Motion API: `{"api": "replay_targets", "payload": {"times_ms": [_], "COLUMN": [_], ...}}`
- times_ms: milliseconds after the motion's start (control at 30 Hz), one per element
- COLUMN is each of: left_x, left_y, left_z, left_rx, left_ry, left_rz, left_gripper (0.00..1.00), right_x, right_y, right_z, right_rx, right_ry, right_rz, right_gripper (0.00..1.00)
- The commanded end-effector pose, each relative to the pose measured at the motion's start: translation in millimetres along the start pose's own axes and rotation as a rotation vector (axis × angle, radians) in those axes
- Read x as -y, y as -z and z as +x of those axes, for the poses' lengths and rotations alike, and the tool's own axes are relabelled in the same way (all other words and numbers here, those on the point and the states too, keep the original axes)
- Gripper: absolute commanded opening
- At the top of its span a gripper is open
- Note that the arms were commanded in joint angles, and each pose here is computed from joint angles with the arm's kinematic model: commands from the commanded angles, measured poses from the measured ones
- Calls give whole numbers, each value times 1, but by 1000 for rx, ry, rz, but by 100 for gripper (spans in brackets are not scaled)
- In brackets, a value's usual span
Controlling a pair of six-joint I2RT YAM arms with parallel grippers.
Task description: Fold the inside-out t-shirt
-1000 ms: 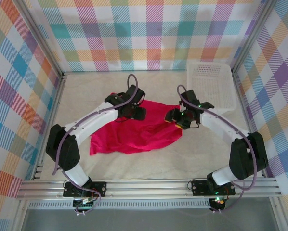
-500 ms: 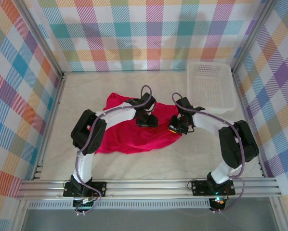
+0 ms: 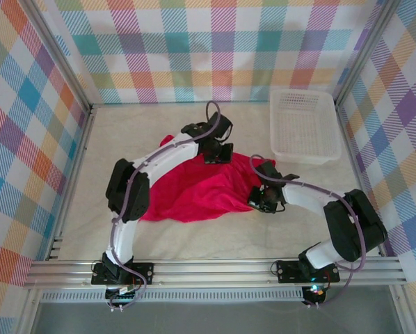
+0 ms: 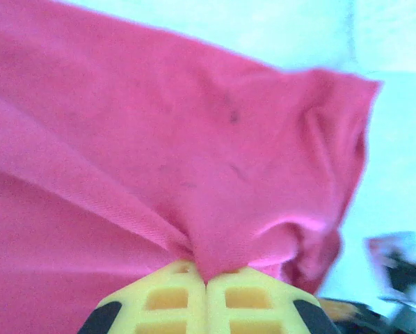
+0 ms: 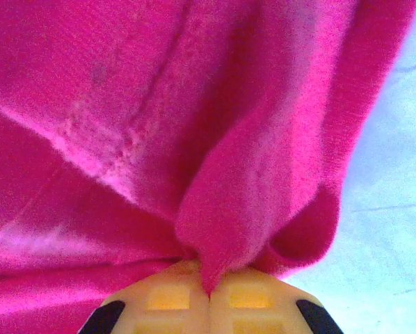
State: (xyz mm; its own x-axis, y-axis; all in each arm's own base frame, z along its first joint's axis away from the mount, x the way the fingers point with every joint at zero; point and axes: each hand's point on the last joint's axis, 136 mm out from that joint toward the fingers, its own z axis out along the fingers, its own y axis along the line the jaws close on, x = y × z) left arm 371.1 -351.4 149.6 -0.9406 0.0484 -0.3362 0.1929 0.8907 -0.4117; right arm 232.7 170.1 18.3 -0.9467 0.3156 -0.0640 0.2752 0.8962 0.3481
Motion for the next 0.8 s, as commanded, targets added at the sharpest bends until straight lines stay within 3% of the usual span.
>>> {"api": "replay_targets", "payload": {"times_ms": [0, 167, 233, 333, 467, 767], "left_x": [22, 8, 2, 1, -1, 0], "left_y": [49, 52, 46, 36, 26, 30], "left_z": [-6, 12, 21, 32, 38, 35], "left_rx": [73, 67, 48, 15, -7, -3], "left_ry": [53, 103, 115, 125, 149, 150], "left_rz": [113, 158, 154, 187, 206, 208], "left_gripper": [0, 0, 0, 0, 0, 0], "right_x": [-3, -15, -26, -51, -79, -111], "right_y": [-4, 17, 34, 57, 73, 43], "right_z": [5, -3, -8, -13, -19, -38], "right_rx": [0, 44, 83, 135, 181, 133], "right_ry": [-9, 20, 39, 67, 84, 61], "right_rz": [9, -9, -50, -186, -341, -384], "right_gripper": [0, 3, 18, 32, 33, 34]}}
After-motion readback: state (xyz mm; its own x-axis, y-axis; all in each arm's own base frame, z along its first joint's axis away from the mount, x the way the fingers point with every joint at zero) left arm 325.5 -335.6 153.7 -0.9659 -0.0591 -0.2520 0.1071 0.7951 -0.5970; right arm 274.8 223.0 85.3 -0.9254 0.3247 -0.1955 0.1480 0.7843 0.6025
